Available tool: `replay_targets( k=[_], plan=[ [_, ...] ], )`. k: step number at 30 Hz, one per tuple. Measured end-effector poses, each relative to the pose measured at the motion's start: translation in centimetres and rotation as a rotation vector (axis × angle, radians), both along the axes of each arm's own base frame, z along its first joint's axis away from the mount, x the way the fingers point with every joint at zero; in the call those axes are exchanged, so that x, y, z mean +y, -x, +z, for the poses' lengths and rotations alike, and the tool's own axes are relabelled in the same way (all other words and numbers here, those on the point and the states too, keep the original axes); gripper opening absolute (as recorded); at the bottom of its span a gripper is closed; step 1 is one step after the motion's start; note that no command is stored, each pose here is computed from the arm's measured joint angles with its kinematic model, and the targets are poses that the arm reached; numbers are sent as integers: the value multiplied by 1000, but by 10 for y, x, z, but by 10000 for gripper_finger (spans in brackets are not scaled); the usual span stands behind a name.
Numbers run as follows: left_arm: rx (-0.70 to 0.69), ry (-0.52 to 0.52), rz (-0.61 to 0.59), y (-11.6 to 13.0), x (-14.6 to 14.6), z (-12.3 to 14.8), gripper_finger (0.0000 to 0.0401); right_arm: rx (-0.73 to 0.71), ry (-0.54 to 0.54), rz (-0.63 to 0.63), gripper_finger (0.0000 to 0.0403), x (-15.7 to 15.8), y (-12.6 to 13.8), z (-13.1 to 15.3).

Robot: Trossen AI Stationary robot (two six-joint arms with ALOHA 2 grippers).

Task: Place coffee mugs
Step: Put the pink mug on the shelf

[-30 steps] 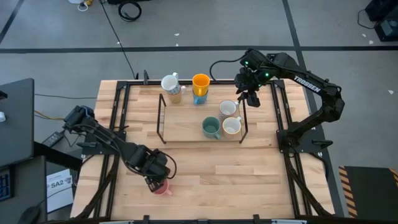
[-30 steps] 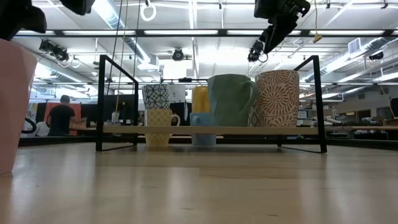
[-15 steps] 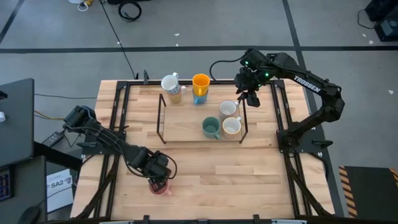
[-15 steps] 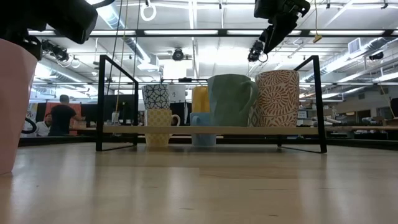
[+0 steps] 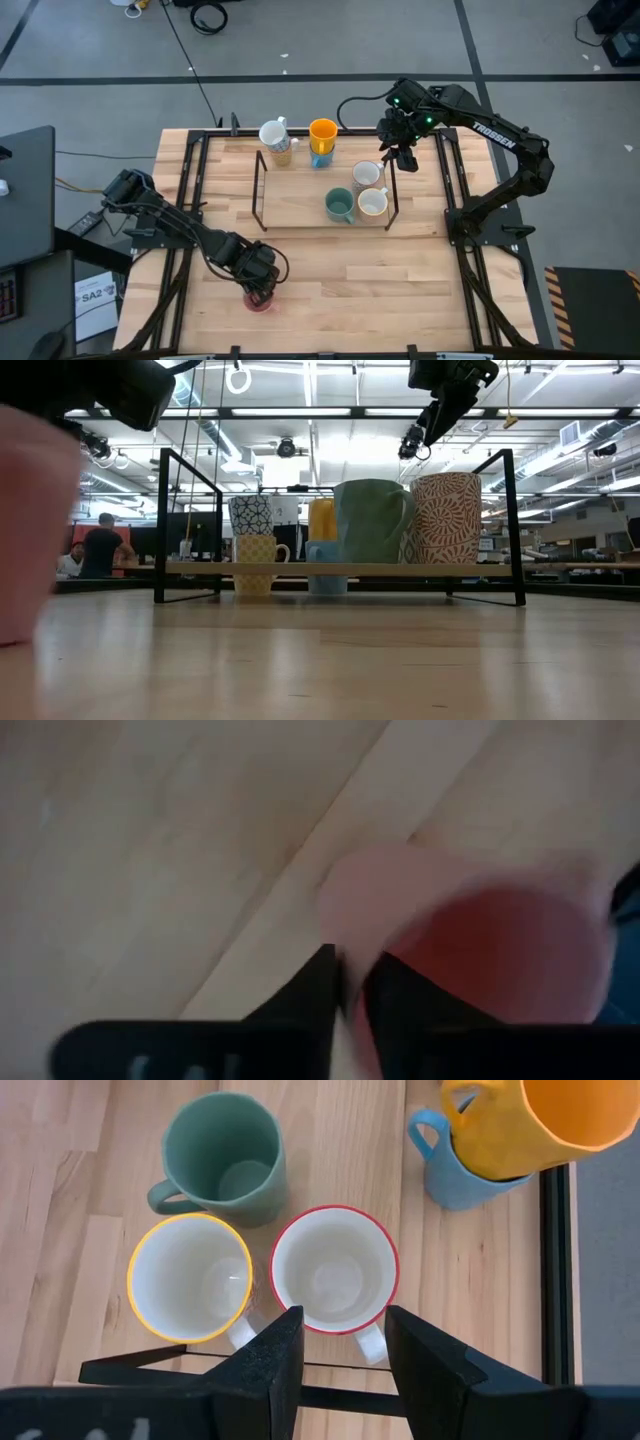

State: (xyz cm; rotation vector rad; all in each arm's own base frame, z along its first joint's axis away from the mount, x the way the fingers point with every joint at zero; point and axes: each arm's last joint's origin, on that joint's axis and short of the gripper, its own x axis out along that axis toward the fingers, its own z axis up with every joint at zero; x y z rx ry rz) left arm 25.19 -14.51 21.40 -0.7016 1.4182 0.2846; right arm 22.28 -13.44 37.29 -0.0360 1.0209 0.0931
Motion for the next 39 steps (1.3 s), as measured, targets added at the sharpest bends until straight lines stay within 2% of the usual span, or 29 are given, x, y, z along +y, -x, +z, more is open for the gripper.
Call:
replay_targets(
  k=[2,7,10,16,22,29,35,39],
  plan=[
    [-3,24,11,-3,2,0,23,-1,0,0,149,0,0,0],
    [-14,78,33,-12,10,6,22,-4,2,0,149,0,0,0],
    [-69,107,7,-24,17,19,30,-6,4,0,149,0,-1,0],
    [-256,98,-53,-51,44,60,24,-6,4,0,149,0,-1,0],
    [-449,44,-4,-75,99,105,27,-6,4,0,149,0,-1,0],
    [-592,-86,135,-80,177,144,25,-6,4,0,148,0,0,0],
    [-615,-207,240,-68,239,151,25,-6,4,0,148,0,-1,0],
    [-602,-245,295,-62,267,148,25,-6,4,0,148,0,-1,0]
  ],
)
